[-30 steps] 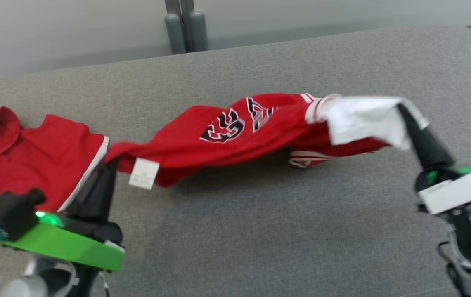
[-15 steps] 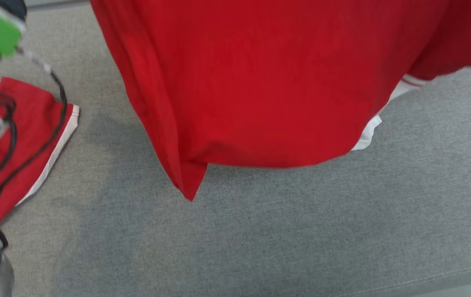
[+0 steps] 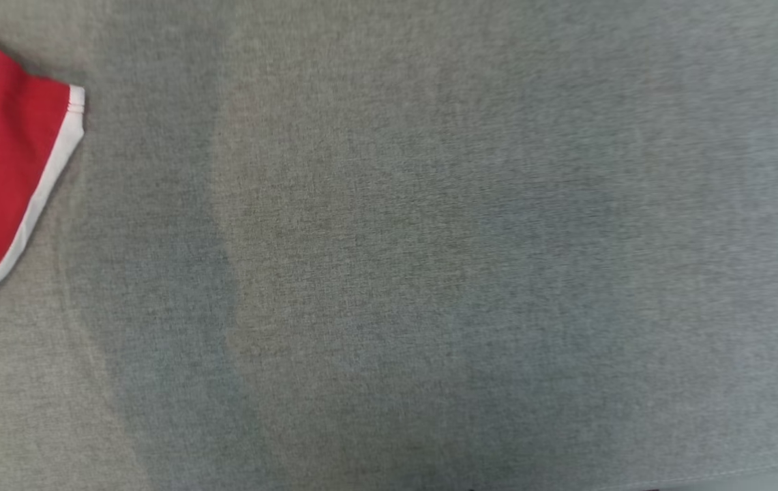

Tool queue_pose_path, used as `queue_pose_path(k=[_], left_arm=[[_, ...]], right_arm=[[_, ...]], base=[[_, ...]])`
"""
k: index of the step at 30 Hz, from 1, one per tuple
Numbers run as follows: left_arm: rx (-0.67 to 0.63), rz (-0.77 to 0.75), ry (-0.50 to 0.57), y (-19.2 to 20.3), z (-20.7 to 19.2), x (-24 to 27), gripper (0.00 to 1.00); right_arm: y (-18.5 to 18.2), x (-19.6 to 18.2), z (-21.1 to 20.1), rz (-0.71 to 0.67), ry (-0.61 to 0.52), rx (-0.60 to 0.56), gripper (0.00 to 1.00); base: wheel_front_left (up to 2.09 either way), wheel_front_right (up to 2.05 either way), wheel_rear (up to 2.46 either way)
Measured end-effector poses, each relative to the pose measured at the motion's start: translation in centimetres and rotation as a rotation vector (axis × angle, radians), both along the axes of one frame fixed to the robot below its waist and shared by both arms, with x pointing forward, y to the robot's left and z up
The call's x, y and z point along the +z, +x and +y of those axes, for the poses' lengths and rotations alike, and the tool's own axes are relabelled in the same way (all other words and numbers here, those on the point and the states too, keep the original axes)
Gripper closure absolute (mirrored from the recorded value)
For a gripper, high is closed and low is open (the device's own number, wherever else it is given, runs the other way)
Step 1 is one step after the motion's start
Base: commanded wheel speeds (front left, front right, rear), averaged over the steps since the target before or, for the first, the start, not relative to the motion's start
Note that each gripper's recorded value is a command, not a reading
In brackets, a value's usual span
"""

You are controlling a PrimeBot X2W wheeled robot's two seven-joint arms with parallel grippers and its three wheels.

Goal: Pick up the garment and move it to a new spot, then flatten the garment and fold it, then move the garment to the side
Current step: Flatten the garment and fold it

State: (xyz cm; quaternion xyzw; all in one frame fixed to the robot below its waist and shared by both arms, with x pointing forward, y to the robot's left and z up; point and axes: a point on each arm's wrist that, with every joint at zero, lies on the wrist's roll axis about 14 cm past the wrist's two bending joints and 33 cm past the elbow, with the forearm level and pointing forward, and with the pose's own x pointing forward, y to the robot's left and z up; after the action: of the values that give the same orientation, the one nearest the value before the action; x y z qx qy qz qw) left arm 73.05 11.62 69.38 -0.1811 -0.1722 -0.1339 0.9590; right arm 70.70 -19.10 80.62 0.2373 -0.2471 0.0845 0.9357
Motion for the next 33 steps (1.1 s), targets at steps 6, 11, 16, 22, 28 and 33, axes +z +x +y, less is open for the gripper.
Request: queue_pose_path(k=[6,11,16,22,28,33], left_arm=[[-0.004,0.175,0.027,2.3,0.1,-13.5,1.0],[-0.025,0.415,0.041,-1.4,-0.2,-25.7,1.0],[-0.125,0.544,0.031,-8.4,-2.2,-31.3,1.0],[-0.119,0.556,0.054,-15.1,1.3,-31.4,1.0],[-0.102,0.653,-0.049,-24.7,1.1,-31.7,1.0],[-0.134,0.799,-0.119,-34.9,-1.4,-32.2,1.0]], right_arm=[[4.9,-12.9,4.3,0.191,0.046,0.136,1.0],[2.2,-27.9,4.8,0.45,0.174,0.21,1.0],[-5.8,-35.6,2.2,0.599,0.262,0.228,1.0],[-13.9,-36.2,0.9,0.659,0.321,0.249,1.0],[-21.7,-35.6,-0.2,0.745,0.327,0.255,1.0],[-31.5,-37.3,-1.7,0.913,0.326,0.234,1.0]], base=[[0.0,0.0,0.0],[0.0,0.0,0.0],[0.0,0.0,0.0],[0.0,0.0,0.0],[0.0,0.0,0.0],[0.0,0.0,0.0]])
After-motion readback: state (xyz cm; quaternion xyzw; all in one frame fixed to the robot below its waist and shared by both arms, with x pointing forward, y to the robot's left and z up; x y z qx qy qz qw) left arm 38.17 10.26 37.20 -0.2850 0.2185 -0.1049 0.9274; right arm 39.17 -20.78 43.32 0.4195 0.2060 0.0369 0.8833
